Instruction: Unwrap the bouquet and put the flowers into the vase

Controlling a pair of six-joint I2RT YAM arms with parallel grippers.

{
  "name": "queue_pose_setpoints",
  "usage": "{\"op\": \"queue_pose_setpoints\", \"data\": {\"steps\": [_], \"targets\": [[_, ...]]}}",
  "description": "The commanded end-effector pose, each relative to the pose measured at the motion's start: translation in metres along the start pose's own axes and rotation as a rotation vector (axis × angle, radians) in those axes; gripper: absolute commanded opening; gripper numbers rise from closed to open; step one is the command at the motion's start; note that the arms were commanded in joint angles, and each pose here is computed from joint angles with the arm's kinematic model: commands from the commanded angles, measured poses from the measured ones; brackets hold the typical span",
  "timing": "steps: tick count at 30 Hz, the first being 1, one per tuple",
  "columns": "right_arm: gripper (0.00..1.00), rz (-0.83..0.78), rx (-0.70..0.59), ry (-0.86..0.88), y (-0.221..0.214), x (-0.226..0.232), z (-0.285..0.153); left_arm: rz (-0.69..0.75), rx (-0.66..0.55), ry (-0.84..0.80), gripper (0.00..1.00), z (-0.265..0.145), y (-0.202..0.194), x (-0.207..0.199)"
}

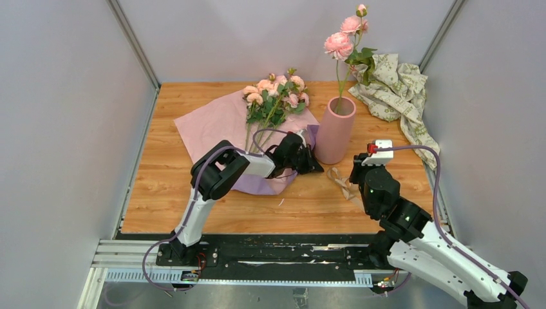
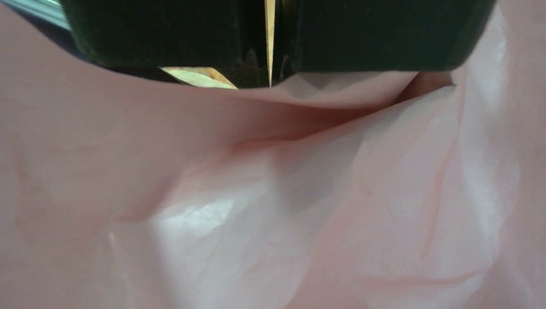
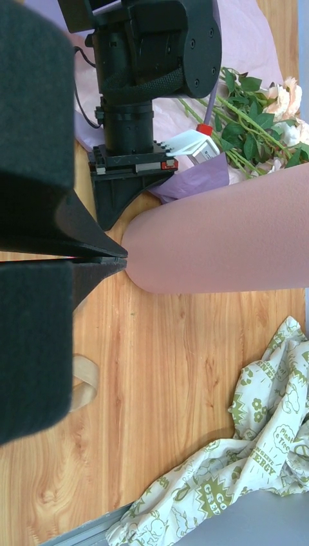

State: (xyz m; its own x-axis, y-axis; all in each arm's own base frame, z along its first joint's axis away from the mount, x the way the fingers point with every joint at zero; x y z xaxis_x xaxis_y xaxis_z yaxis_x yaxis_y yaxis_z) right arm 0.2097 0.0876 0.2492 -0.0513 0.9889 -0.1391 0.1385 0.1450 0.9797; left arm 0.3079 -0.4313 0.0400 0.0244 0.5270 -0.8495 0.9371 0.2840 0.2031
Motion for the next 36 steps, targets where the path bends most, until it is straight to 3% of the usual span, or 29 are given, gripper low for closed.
{"op": "queue_pose_setpoints", "data": {"steps": [1, 36], "targets": [[0.03, -0.002, -0.015, -0.024, 0.004, -0.003, 0.001, -0.010, -0.005, 0.090, 0.00, 0.013, 0.001, 0.034], [0.02, -0.001, -0.012, -0.020, 0.003, -0.006, 0.002, -0.046, -0.073, 0.070, 0.00, 0.060, 0.034, 0.027]]}}
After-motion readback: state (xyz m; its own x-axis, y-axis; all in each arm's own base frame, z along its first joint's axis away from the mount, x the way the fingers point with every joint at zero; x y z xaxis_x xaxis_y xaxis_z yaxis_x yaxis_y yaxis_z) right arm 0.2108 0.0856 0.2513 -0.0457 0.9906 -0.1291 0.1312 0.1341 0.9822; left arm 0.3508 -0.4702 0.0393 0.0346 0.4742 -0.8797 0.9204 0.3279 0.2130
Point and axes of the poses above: each gripper's point midway between its finger pads, its own z axis out along the fingers, its own x axis along the line the jaws close on, y = z × x, the point moved 3 cm from there along -z, back along the fingers, and after that the axes turned 10 degrees about -z, right-handed, at the moved point
